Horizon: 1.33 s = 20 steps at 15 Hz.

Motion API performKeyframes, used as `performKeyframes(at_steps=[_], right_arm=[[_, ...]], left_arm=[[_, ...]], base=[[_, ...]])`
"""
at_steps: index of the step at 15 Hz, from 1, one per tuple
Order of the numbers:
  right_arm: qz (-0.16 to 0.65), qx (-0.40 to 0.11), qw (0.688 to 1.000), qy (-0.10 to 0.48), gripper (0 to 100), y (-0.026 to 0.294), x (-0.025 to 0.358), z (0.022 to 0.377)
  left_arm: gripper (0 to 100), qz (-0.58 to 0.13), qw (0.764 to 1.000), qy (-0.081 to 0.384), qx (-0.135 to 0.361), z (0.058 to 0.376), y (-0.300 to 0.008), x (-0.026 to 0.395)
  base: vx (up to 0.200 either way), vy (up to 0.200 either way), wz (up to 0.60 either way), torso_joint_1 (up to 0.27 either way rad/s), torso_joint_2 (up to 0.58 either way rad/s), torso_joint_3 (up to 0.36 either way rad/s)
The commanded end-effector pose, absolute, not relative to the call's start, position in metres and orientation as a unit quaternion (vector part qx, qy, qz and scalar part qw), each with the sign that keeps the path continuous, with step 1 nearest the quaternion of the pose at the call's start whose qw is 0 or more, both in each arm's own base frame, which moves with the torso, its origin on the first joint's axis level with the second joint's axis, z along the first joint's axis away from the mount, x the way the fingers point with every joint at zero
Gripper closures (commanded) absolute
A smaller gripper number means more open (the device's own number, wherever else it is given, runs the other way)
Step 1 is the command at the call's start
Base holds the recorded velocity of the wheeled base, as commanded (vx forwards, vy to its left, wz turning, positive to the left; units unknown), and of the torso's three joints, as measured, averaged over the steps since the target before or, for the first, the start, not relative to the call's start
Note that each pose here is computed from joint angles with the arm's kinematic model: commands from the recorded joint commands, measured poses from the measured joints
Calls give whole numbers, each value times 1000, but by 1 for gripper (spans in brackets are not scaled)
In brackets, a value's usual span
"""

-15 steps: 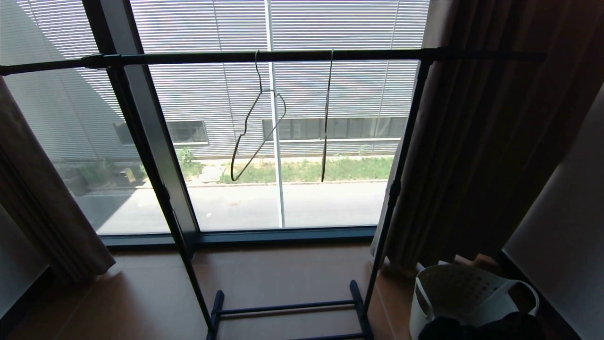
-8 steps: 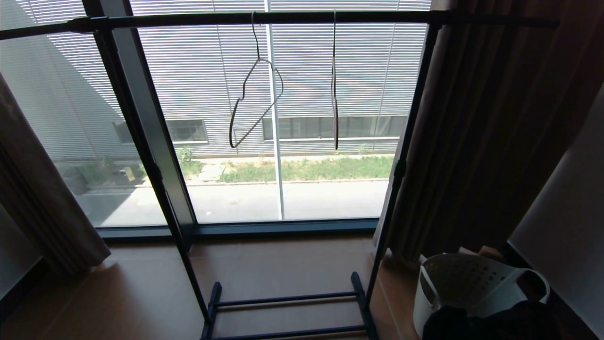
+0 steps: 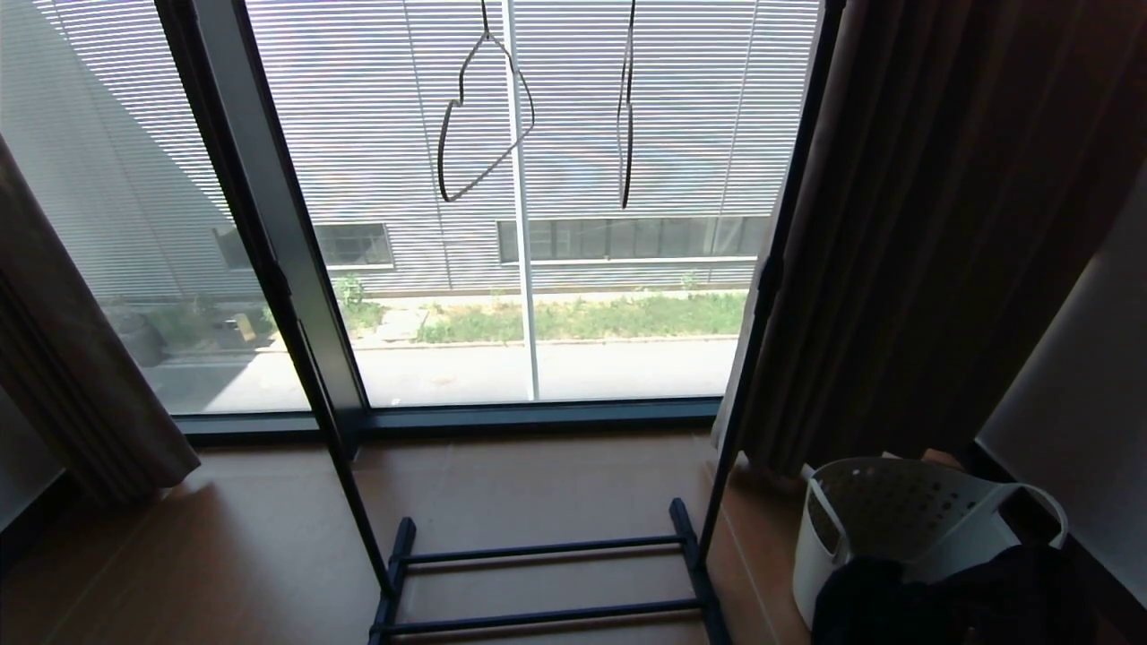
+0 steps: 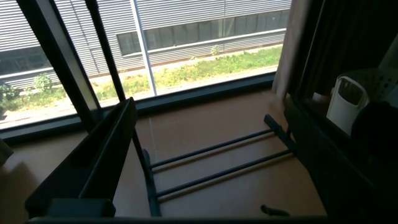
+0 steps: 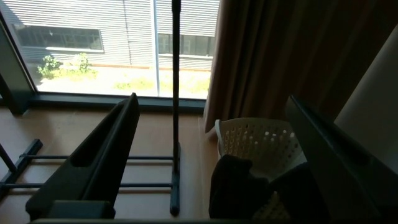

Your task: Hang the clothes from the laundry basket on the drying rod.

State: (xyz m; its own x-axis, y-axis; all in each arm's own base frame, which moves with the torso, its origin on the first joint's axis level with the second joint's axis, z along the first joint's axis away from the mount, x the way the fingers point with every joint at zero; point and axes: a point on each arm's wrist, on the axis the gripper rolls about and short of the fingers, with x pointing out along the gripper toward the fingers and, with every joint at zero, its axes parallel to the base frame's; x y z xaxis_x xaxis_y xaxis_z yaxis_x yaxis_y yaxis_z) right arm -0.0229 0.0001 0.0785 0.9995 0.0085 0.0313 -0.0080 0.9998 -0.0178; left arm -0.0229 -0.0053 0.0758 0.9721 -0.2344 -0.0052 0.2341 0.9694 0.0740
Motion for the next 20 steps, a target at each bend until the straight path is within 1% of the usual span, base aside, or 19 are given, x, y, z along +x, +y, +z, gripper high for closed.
performKeyframes(at_steps=[1,2,11,12,20], right_arm=[[5,-9,1000,-15,0,0,-23,79],[5,-9,1000,-15,0,0,-23,79],[4,-9,1000,-15,0,0,-23,79],[4,-9,1000,-15,0,0,-23,79],[4,-8,1000,-16,0,0,-23,79]], left_arm=[[0,-118,992,-1,37,76,-5,-23],[0,-118,992,-1,37,76,-5,-23],[0,-118,992,-1,37,76,-5,-23],[0,-117,992,-1,36,76,-5,-23],[0,-117,992,-1,35,76,-5,-23]], base=[[0,0,0,-12,149,124],[0,0,0,-12,90,71],[0,0,-600,0,13,12],[0,0,0,0,0,0],[0,-200,0,1,2,4]])
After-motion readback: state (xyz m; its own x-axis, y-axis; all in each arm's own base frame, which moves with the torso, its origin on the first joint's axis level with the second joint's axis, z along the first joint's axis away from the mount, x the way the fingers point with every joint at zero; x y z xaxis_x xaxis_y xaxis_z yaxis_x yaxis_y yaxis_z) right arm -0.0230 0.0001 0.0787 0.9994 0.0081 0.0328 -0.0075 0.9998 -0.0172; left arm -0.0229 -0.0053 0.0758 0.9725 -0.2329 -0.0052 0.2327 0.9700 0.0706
